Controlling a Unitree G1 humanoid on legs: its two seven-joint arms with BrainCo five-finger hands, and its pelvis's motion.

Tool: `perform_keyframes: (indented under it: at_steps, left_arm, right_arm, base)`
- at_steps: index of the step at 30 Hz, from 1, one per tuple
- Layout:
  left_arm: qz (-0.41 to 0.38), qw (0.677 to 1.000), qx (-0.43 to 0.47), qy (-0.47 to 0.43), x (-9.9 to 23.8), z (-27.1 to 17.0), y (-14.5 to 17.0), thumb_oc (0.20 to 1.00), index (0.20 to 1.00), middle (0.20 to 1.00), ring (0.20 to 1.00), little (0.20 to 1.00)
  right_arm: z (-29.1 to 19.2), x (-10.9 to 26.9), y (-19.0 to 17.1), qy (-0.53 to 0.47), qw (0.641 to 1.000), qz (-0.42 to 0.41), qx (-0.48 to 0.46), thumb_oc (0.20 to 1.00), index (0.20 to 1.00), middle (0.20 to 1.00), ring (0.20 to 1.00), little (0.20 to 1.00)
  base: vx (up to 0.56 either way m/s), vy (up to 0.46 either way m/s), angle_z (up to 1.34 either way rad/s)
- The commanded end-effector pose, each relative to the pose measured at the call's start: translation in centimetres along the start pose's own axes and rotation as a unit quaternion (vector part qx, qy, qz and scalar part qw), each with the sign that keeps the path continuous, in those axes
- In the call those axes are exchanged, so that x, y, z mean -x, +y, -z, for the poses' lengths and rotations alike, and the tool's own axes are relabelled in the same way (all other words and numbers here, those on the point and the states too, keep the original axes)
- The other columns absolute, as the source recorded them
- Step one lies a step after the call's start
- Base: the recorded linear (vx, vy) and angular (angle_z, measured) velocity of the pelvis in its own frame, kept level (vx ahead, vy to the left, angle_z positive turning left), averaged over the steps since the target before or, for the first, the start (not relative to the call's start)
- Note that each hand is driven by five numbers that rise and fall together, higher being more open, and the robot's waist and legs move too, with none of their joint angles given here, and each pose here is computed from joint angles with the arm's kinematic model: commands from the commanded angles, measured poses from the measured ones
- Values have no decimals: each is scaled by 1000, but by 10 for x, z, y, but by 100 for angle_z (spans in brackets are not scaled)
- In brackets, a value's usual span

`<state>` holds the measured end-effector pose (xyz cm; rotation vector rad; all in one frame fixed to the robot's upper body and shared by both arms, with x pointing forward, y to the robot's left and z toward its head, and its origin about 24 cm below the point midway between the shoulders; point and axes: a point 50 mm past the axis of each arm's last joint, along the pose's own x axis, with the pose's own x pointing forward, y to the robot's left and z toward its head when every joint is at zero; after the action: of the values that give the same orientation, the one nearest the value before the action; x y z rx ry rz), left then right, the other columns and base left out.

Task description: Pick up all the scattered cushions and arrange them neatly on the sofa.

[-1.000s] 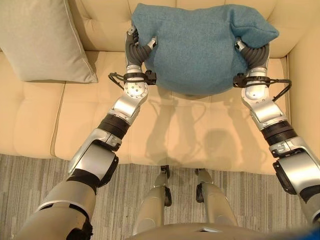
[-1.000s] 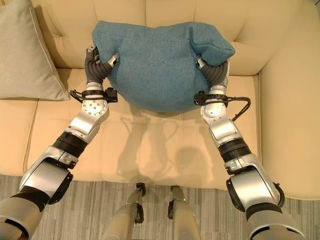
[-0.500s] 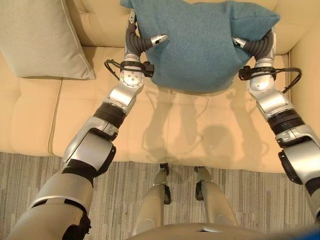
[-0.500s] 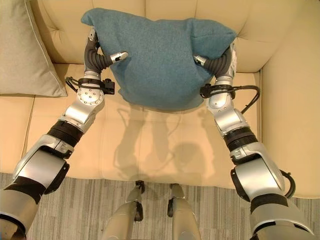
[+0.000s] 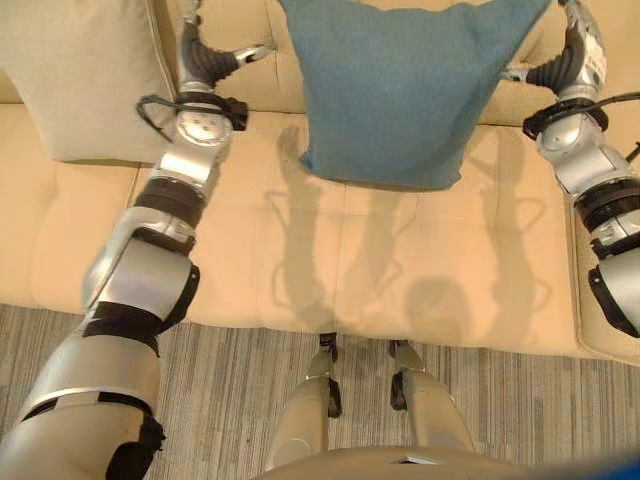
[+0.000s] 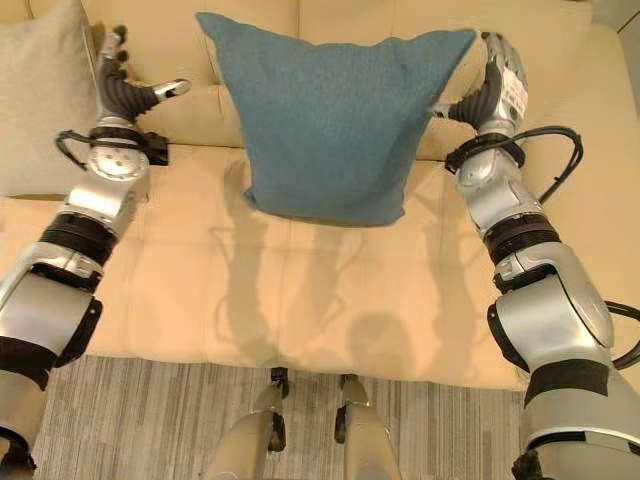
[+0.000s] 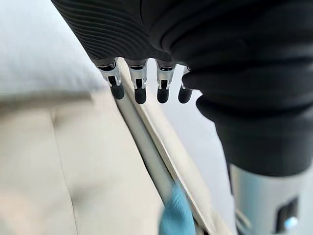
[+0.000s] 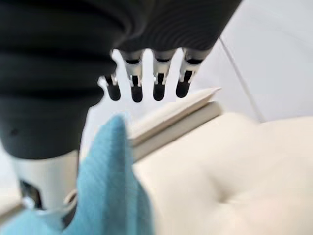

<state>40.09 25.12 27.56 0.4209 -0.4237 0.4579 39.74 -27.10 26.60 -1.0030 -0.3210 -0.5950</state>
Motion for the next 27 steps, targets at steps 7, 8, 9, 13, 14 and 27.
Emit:
perform_keyframes:
  at_steps: [7, 8, 9, 13, 14, 27]
  left_arm:
    - [55, 997, -32, -31, 47, 42, 19, 1000, 1000, 1000, 1000, 1000]
    - [70, 997, -30, -23, 63, 55, 17, 1000, 1000, 1000, 1000, 1000]
    - [80, 996, -27, -8, 81, 69, 19, 1000, 1000, 1000, 1000, 1000]
    - [122, 990, -22, 69, 145, 116, 17, 1000, 1000, 1000, 1000, 1000]
    - [128, 988, -27, 87, 157, 125, 18, 1000, 1000, 1000, 1000, 1000]
    - [252, 833, -83, 485, 389, 244, 22, 1000, 1000, 1000, 1000, 1000]
  right_arm:
    - [86, 52, -4, 46, 997, -50, 33, 1000, 1000, 1000, 1000, 1000]
    - [94, 66, 1, 45, 996, -64, 29, 1000, 1000, 1000, 1000, 1000]
    - [104, 82, 6, 49, 995, -84, 28, 1000, 1000, 1000, 1000, 1000]
    - [137, 140, 18, 66, 983, -159, 55, 1000, 1000, 1000, 1000, 1000]
    - [143, 151, 19, 75, 981, -169, 53, 1000, 1000, 1000, 1000, 1000]
    - [200, 363, 104, 280, 841, -460, 59, 1000, 1000, 1000, 1000, 1000]
  base:
    - [70, -9, 5]
    - [89, -7, 9]
    - [120, -9, 5]
    - [105, -10, -1]
    - [42, -7, 0]
    - [-17, -14, -6]
